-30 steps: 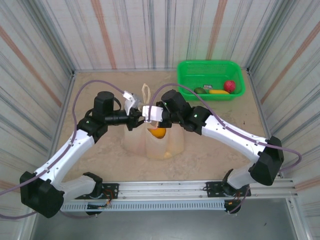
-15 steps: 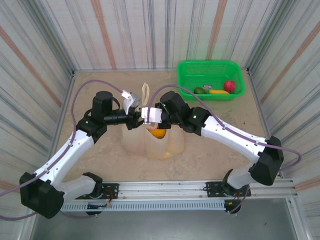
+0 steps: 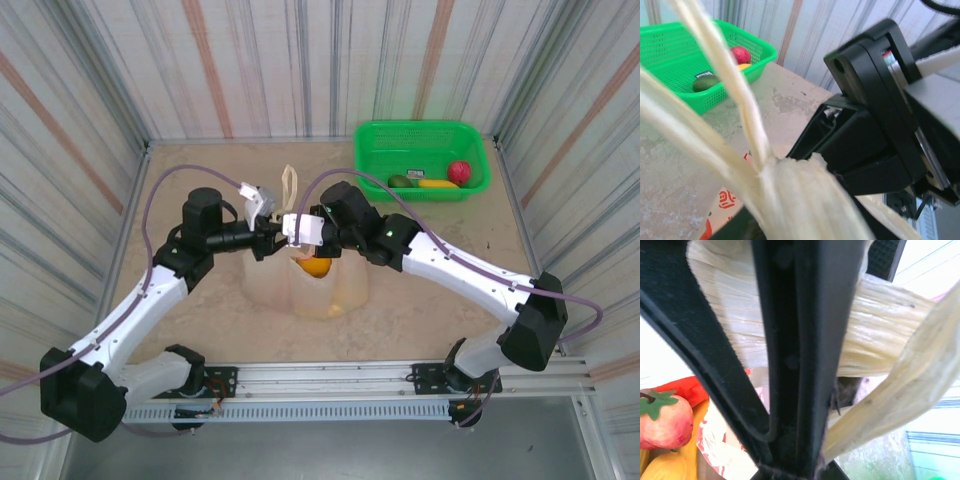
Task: Place the fake fruits into the plastic bag and tie a complex knot
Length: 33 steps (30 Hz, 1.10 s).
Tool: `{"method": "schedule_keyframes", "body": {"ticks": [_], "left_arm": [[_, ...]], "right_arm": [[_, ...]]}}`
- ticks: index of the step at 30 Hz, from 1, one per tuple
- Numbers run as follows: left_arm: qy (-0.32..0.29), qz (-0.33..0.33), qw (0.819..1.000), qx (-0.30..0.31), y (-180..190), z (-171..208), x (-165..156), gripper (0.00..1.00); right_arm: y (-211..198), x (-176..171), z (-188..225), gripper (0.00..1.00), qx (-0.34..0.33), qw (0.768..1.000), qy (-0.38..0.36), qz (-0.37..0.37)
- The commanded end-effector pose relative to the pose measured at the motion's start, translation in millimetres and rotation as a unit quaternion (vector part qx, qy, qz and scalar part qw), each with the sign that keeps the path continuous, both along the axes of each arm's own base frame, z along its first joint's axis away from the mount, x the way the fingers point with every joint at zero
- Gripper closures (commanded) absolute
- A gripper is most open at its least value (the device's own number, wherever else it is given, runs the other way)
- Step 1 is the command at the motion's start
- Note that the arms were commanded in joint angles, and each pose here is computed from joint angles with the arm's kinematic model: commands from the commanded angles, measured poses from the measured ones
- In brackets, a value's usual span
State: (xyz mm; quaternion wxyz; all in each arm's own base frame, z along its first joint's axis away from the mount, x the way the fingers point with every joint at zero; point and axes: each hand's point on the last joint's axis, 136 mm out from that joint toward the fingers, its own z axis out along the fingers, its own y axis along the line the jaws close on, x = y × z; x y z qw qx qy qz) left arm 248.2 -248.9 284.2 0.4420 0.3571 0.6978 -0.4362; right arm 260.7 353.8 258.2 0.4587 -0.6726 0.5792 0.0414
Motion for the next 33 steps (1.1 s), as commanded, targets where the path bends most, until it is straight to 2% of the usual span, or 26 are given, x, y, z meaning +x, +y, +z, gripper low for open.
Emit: {"method": "schedule_keyframes", "body": {"ticks": [1, 7, 26, 33], "left_arm": [[-0.011, -0.013, 1.0, -0.017, -3.5, 7.2, -3.6, 0.61], [-0.012, 0.002, 1.0, -0.019, -2.6, 6.4, 1.5, 0.58], [-0.005, -0.017, 0.999, -0.033, -13.1, 0.2, -3.2, 0.64], [-0.011, -0.024, 0.999, -0.029, -13.5, 0.7, -5.4, 0.87]], "right_arm": [[16.3, -10.0, 13.6, 1.0, 0.049, 0.998, 0.01, 0.023], [19.3, -13.8, 20.6, 1.0, 0.075, 0.997, 0.02, 0.025], [31.1, -11.2, 36.0, 1.0, 0.149, 0.988, 0.037, 0.017], [28.1, -11.4, 35.1, 1.0, 0.152, 0.988, 0.039, 0.013]]}}
